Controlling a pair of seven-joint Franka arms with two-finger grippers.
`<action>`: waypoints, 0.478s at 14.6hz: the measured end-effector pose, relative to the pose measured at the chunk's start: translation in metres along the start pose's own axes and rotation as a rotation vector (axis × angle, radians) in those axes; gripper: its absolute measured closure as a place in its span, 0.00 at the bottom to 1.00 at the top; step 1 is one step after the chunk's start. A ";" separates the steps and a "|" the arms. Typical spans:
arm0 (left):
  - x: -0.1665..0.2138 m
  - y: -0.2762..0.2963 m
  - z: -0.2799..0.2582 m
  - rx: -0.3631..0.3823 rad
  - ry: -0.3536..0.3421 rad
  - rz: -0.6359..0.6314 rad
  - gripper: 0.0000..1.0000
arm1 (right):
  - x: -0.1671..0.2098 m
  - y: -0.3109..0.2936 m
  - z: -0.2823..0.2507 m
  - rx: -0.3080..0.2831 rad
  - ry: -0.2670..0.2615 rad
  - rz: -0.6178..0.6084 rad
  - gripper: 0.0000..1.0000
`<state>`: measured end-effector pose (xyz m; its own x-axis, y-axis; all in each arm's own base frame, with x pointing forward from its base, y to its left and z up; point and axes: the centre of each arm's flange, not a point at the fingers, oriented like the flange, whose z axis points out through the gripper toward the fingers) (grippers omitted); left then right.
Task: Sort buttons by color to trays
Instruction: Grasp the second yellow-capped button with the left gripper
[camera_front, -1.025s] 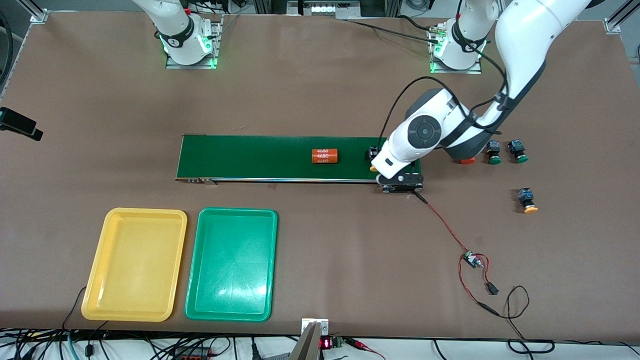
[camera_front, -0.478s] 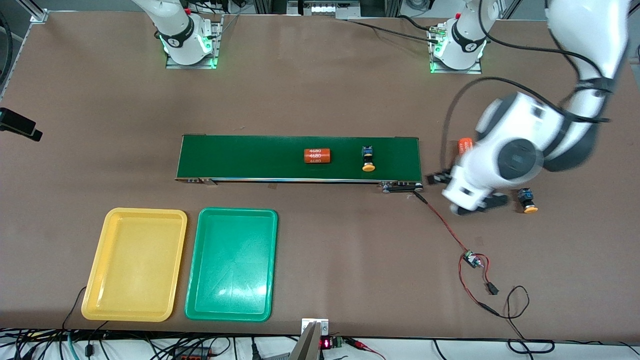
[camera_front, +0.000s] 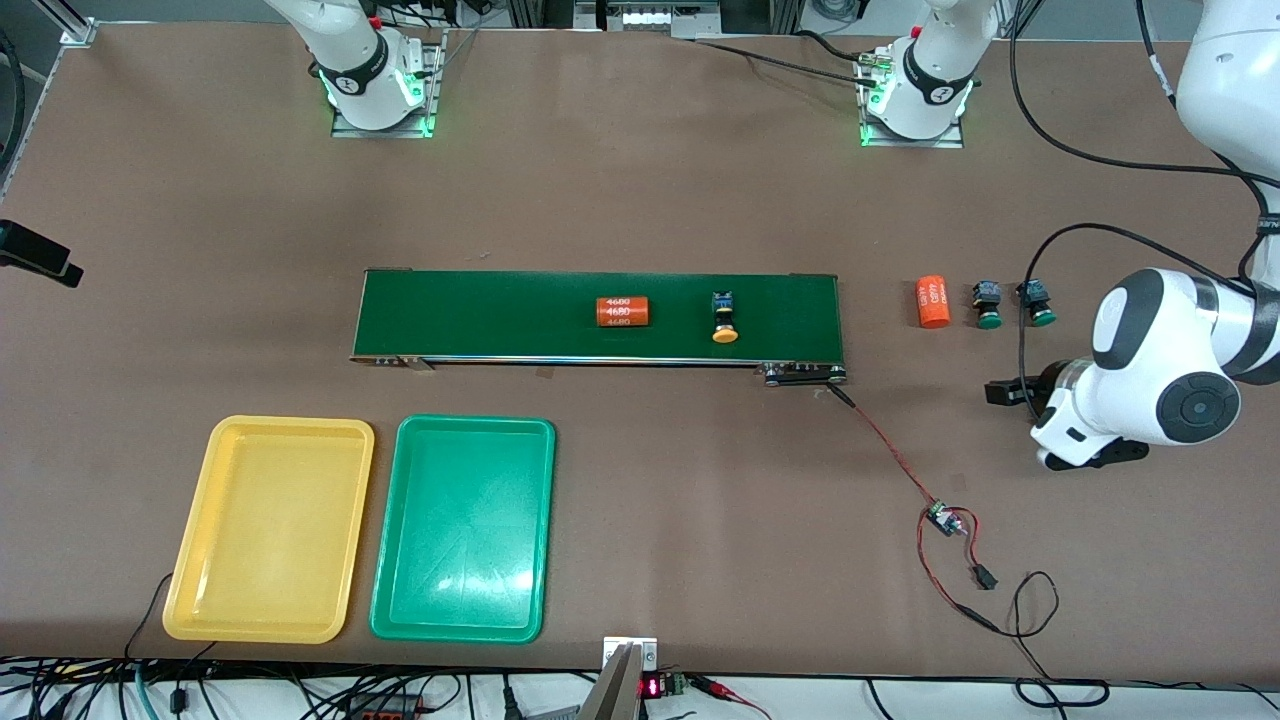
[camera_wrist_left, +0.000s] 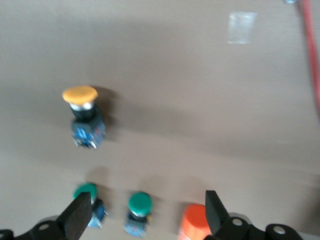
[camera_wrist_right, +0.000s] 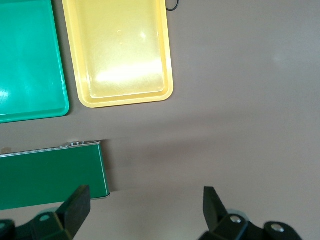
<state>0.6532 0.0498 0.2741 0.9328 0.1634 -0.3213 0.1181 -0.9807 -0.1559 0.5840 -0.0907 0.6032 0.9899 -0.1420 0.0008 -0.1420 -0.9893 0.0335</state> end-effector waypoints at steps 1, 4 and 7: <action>0.005 -0.013 0.008 0.009 0.007 0.032 0.00 | -0.001 -0.001 0.000 0.001 -0.001 -0.002 0.00; 0.020 -0.061 0.038 -0.003 0.026 0.095 0.00 | -0.002 -0.020 -0.004 0.006 0.005 -0.035 0.00; 0.029 -0.086 0.079 -0.055 0.025 0.107 0.01 | -0.006 -0.038 -0.009 0.008 0.014 -0.065 0.00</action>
<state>0.6427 0.1468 0.2041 0.9492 0.0550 -0.3098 0.0348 -0.9969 -0.0704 0.5839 -0.0520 0.6107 0.9970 -0.0769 0.0127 -0.0772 -0.9967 0.0256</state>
